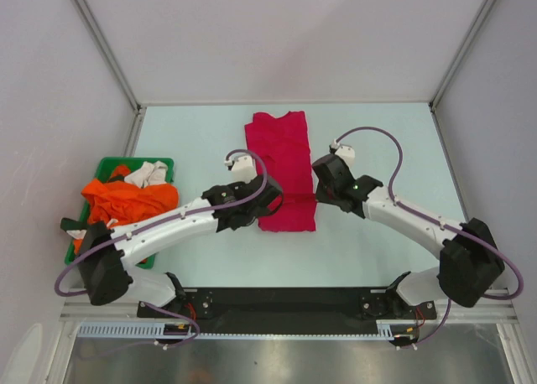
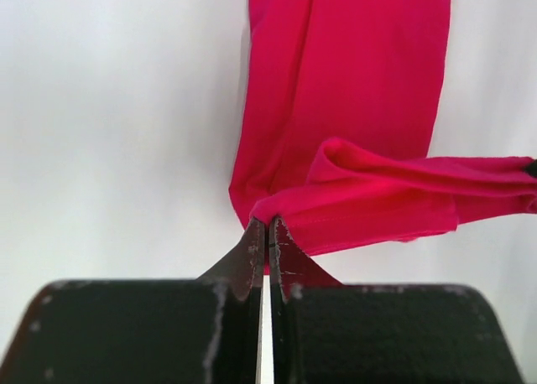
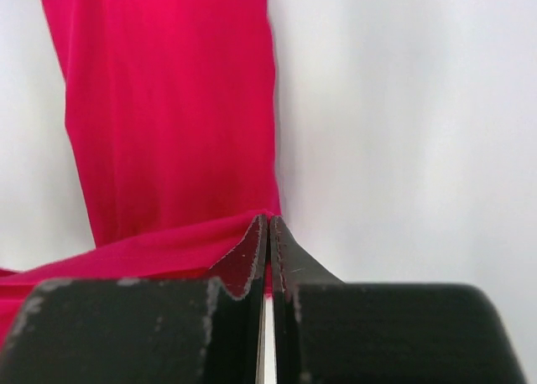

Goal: Fold and stack the t-shirts
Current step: Fold the folded rectangular tshirt in 1/3 of the way

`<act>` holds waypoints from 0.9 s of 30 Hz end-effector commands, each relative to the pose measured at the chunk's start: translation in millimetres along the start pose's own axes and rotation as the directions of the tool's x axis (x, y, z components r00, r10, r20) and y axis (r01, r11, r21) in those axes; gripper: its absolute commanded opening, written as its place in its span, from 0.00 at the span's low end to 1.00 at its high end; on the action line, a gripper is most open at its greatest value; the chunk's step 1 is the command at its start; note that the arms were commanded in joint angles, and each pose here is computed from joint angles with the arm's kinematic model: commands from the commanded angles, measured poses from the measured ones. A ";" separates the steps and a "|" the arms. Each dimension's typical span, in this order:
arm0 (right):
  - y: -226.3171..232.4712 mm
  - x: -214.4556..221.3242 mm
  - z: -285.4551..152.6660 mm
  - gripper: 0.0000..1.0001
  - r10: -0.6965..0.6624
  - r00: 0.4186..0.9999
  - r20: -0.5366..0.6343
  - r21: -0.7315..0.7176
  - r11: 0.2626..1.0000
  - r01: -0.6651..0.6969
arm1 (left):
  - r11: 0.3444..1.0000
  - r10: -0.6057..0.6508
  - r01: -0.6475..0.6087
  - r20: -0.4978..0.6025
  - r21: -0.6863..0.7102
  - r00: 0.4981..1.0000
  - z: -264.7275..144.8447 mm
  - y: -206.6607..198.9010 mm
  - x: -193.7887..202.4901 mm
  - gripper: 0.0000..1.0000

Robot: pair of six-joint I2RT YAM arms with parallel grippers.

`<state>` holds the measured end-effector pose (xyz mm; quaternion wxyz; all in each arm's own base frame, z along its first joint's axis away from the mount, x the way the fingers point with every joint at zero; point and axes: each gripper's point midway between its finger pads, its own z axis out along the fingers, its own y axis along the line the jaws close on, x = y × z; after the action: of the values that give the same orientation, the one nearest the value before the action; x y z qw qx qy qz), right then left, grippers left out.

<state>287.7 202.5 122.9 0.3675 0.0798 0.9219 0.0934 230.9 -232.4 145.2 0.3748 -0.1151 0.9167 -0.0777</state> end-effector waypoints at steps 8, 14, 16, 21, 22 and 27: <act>9.2 -107.7 55.0 0.00 0.007 0.993 0.118 0.048 0.999 -0.013 | 0.997 0.061 -0.055 0.114 -0.061 0.992 47.7 -19.1 -99.6 0.00; 16.1 -126.2 80.7 0.00 0.004 0.994 0.113 0.063 0.998 -0.011 | 0.994 0.046 -0.036 0.103 -0.101 0.994 79.0 -15.4 -122.0 0.00; 13.7 -126.8 91.4 0.00 -0.001 0.995 0.099 0.074 0.997 -0.007 | 0.994 0.038 -0.028 0.100 -0.105 0.994 86.8 -14.5 -130.3 0.00; 13.4 -129.3 113.2 0.00 0.001 0.997 0.077 0.089 0.996 -0.008 | 0.993 0.033 -0.023 0.085 -0.119 0.996 112.6 -17.0 -143.6 0.00; 12.4 -129.6 116.0 0.00 0.001 0.997 0.075 0.093 0.996 -0.008 | 0.993 0.032 -0.023 0.081 -0.117 0.996 116.3 -18.6 -144.9 0.00; 18.8 -137.3 130.4 0.00 0.004 0.997 0.082 0.084 0.996 -0.011 | 0.992 0.033 -0.026 0.055 -0.124 0.998 141.4 -23.7 -148.8 0.00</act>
<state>457.0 209.5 112.5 0.3795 0.1019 0.9176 0.0596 416.8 -227.5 143.7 0.3874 -0.1294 0.9126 -0.0180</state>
